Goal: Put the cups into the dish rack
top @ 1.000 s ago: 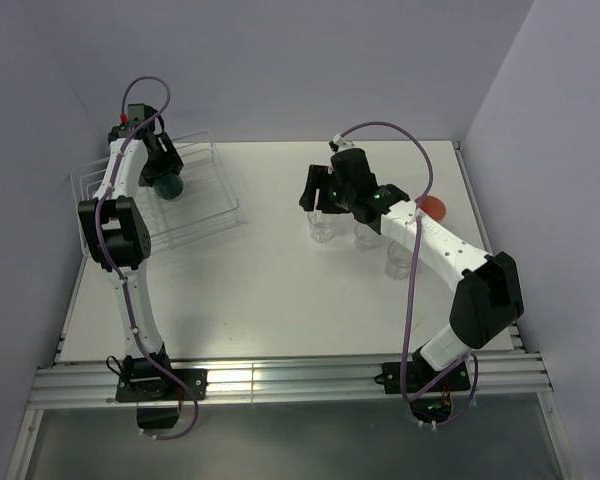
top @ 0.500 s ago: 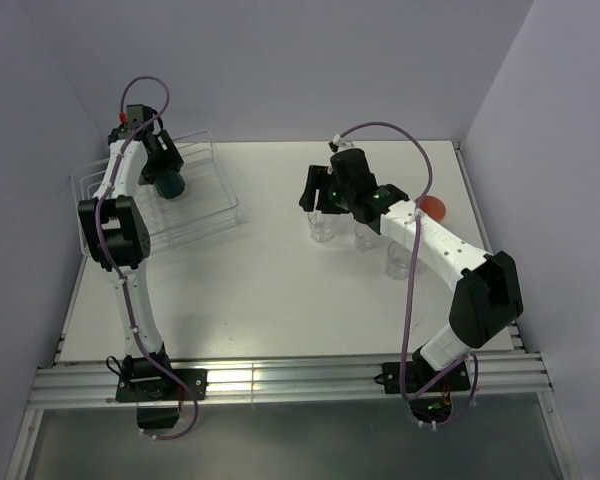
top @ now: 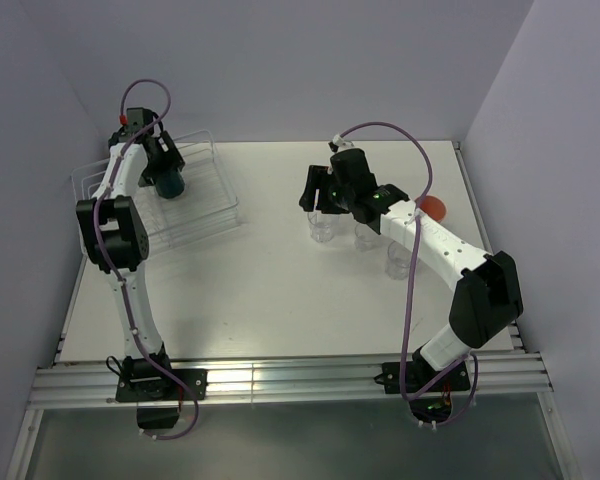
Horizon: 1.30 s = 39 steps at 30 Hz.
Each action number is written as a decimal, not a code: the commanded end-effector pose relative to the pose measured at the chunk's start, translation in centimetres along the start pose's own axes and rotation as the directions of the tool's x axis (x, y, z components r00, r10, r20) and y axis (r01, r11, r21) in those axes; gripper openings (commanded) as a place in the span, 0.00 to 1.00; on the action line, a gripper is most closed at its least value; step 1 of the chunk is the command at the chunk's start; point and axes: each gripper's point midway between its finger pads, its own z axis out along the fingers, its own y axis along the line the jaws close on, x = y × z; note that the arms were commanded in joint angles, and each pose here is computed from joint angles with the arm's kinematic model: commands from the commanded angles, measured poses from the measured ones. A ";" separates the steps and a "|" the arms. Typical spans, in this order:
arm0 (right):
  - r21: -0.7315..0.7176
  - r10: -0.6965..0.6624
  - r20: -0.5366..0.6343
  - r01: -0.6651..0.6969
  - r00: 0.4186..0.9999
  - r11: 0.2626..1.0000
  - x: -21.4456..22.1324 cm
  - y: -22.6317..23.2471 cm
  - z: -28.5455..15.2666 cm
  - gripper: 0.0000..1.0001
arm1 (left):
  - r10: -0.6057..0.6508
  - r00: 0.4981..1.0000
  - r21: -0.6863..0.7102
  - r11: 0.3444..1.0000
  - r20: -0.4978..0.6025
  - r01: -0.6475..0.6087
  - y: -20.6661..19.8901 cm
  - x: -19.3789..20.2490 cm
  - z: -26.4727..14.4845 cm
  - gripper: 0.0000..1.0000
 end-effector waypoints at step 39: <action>0.240 -0.163 -0.114 0.186 0.980 0.953 2.9 -2.7 3.7 0.51 | -0.057 0.928 0.498 0.855 0.368 -0.145 -9.5 2.6 -29.6 0.95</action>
